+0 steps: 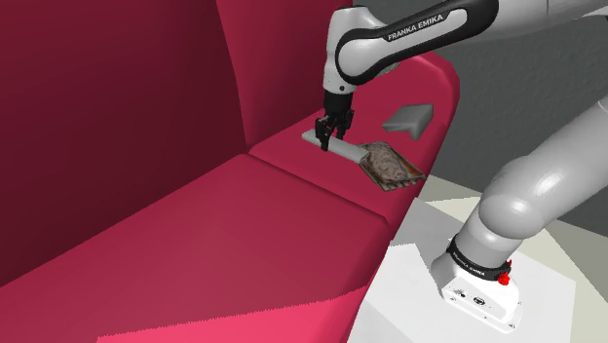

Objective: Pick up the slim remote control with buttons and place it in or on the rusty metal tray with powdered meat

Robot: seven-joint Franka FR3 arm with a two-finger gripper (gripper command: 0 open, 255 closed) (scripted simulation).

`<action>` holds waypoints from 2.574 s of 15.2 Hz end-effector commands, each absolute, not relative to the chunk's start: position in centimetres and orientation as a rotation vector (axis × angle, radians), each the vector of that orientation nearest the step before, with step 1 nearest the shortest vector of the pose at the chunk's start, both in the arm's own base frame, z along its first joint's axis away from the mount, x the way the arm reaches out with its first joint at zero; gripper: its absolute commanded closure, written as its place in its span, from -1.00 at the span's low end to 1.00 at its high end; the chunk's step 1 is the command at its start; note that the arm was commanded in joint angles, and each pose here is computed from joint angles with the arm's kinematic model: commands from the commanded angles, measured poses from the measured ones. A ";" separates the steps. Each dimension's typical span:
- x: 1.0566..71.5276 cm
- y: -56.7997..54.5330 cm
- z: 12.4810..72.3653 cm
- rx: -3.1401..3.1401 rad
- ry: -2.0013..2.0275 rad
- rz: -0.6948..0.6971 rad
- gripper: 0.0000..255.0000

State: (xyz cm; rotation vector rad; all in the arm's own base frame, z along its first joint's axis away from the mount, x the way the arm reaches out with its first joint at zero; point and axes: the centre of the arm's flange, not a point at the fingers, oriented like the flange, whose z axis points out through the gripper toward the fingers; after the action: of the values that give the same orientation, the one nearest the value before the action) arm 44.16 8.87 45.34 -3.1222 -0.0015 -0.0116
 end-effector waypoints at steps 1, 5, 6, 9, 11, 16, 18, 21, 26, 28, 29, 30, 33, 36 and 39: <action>43.3 6.1 45.1 -3.122 -0.004 -0.012 1.00; 41.5 1.1 45.1 -3.122 -0.004 -0.012 1.00; 41.1 -0.1 45.1 -3.122 -0.004 -0.012 1.00; 39.8 -3.8 45.1 -3.122 -0.004 -0.012 1.00; 38.9 -6.3 45.1 -3.122 -0.004 -0.012 1.00; 36.8 -12.3 45.1 -3.122 -0.004 -0.012 1.00; 36.8 -12.3 44.1 -3.122 -0.004 -0.012 1.00; 36.8 -12.3 42.5 -3.122 -0.004 -0.012 1.00; 36.8 -12.3 39.8 -3.122 -0.004 -0.012 1.00; 36.8 -12.3 38.8 -3.122 -0.004 -0.012 1.00; 36.8 -12.3 38.0 -3.122 -0.004 -0.012 1.00; 36.8 -12.3 38.0 -3.122 -0.004 -0.012 1.00; 36.8 -12.3 38.0 -3.122 -0.004 -0.012 1.00; 36.8 -12.3 38.0 -3.122 -0.004 -0.012 1.00; 36.8 -12.3 38.0 -3.122 -0.004 -0.012 -1.00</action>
State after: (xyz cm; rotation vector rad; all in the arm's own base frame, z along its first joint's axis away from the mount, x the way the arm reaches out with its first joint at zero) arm 36.84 -12.34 38.02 -3.1215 -0.0039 -0.0115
